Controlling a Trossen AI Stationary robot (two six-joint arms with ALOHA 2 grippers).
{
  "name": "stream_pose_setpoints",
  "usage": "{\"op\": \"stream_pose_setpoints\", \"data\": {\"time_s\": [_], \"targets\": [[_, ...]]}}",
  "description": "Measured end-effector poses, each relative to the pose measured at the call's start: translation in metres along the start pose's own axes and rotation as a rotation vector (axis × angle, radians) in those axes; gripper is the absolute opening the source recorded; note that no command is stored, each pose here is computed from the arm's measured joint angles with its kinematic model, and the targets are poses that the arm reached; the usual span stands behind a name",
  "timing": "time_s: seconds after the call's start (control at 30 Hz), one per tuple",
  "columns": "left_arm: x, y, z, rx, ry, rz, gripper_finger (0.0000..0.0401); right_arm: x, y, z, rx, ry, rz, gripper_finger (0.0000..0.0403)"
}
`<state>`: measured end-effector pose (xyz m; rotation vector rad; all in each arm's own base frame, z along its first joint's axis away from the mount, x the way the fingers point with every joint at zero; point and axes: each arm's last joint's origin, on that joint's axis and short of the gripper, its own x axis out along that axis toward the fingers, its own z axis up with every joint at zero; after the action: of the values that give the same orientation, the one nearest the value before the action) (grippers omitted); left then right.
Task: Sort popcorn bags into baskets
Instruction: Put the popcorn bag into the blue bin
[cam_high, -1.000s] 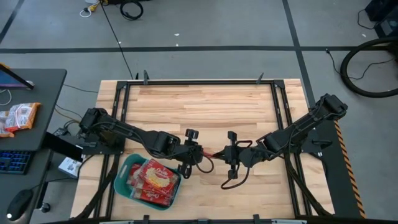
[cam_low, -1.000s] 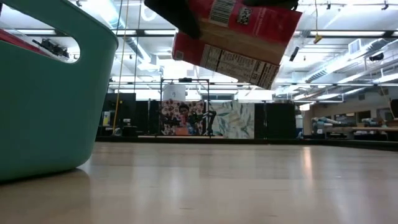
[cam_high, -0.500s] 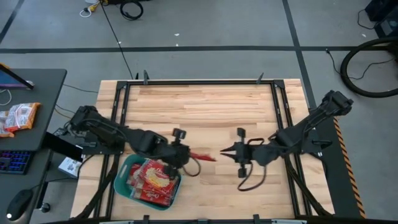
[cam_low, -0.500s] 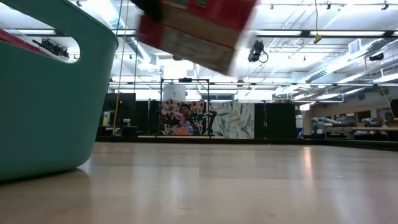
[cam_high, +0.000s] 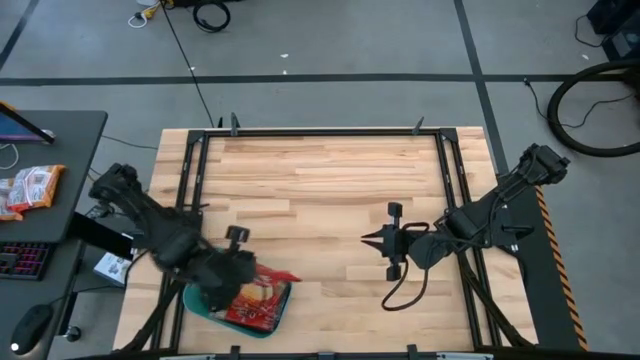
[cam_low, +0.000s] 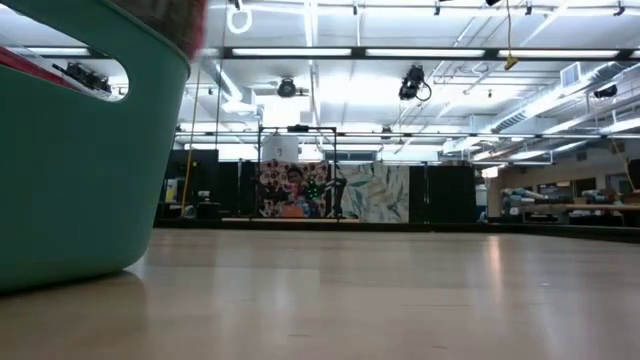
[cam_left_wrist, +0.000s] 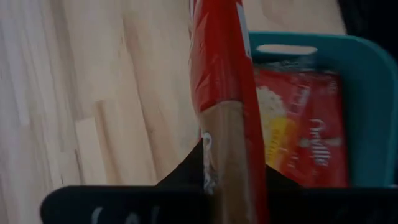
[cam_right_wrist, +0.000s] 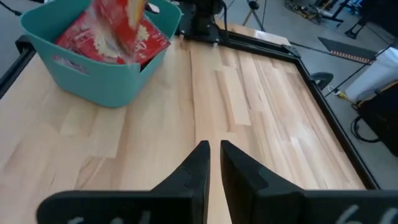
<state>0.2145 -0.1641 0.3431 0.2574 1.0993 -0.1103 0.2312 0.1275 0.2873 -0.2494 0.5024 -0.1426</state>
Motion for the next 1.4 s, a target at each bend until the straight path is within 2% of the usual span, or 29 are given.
{"op": "stream_pose_setpoints", "data": {"time_s": [0.13,0.33,0.53,0.67,0.87,1.1,1.3,1.4], "targets": [[-0.018,-0.016,-0.016,-0.036,-0.027,0.016,0.0029,0.001,-0.001,0.000,-0.022,0.002,-0.005,0.0043],[-0.027,-0.042,-0.038,-0.082,0.020,0.035,0.0029,0.004,-0.006,0.000,-0.042,0.005,-0.022,0.0043],[-0.026,-0.069,-0.046,-0.004,-0.014,0.030,0.0029,0.009,-0.012,0.001,-0.058,0.013,-0.045,0.0044],[-0.014,-0.080,-0.046,0.032,-0.007,0.078,0.0033,0.011,-0.016,0.003,-0.070,-0.001,-0.057,0.0043],[0.018,-0.099,-0.037,0.060,0.060,0.103,0.0035,0.014,-0.020,0.011,-0.093,-0.060,-0.072,0.0043],[0.049,-0.116,-0.034,0.183,0.117,0.147,0.0036,0.019,-0.030,0.018,-0.075,-0.110,-0.105,0.0043],[0.060,-0.121,-0.038,0.210,0.170,0.188,0.0039,0.025,-0.040,0.021,-0.035,-0.131,-0.080,0.0043],[0.061,-0.122,-0.039,0.210,0.184,0.184,0.0058,0.028,-0.046,0.024,0.007,-0.153,-0.080,0.0043]]}}
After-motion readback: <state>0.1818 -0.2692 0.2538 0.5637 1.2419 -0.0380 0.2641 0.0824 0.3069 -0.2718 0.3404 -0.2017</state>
